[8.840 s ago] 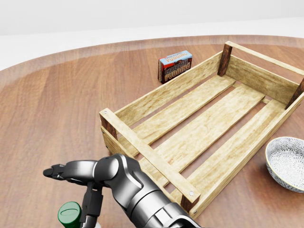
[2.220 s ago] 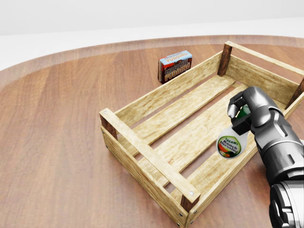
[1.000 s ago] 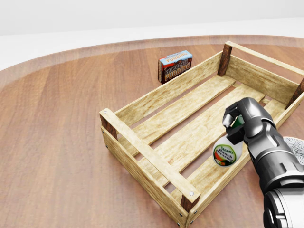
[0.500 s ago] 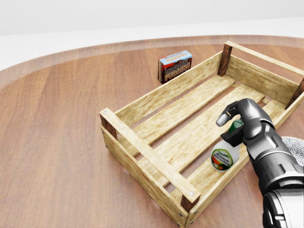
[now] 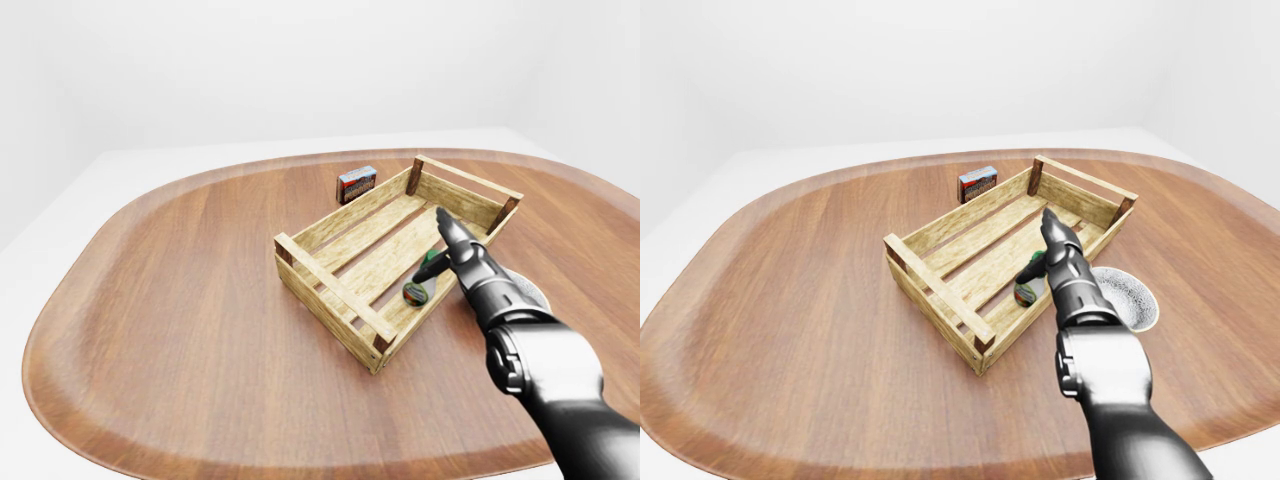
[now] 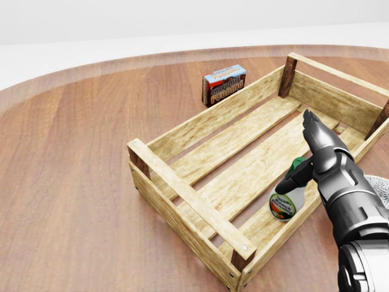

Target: Pick up the salad dressing and put it in the tray.

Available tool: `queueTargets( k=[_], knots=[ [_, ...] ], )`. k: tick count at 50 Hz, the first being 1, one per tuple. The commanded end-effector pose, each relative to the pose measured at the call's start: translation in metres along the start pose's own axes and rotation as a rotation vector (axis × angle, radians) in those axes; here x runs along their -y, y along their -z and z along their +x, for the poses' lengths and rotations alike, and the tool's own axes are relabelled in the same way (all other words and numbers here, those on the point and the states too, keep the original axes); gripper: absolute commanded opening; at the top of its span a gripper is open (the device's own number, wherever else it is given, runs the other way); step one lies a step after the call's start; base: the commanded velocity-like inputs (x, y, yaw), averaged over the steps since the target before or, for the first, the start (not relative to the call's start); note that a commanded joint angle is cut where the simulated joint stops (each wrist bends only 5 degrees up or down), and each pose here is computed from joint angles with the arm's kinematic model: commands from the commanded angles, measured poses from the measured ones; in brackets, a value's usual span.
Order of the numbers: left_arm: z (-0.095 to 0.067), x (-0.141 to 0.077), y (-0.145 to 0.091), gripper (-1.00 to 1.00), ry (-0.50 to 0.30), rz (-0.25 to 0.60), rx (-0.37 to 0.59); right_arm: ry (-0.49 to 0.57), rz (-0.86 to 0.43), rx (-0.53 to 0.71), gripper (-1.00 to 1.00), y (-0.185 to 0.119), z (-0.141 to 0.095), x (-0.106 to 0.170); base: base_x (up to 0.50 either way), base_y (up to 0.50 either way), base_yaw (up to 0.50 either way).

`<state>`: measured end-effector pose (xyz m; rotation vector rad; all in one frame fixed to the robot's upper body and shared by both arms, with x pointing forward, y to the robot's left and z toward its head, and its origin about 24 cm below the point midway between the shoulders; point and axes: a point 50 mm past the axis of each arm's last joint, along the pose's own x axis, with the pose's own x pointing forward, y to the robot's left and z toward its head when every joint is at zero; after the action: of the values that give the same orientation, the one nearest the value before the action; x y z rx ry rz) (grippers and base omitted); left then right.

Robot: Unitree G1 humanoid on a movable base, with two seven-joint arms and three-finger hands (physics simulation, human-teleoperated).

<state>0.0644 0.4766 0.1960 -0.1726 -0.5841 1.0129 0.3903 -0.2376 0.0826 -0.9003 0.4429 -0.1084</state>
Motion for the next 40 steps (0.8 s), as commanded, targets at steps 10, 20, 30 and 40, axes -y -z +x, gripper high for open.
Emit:
queueTargets(
  k=[10,20,30,40],
  knots=[
    [0.0,0.001,-0.002,1.0,0.006,-0.005,0.01,0.077,-0.169,0.217,1.0,-0.094,-0.016,0.099,0.0,0.0,0.0],
    [-0.001,0.005,-0.004,1.0,0.016,-0.012,0.022,0.166,-0.311,0.326,1.0,-0.15,-0.06,0.178,0.0,0.0,0.0],
    [-0.002,0.008,-0.004,1.0,0.026,-0.014,0.026,0.25,-0.344,0.354,1.0,-0.153,-0.09,0.219,0.0,0.0,0.0],
    [-0.002,0.01,-0.007,1.0,0.033,-0.017,0.039,0.367,-0.443,0.449,1.0,-0.154,-0.127,0.222,0.0,0.0,0.0]
  ],
)
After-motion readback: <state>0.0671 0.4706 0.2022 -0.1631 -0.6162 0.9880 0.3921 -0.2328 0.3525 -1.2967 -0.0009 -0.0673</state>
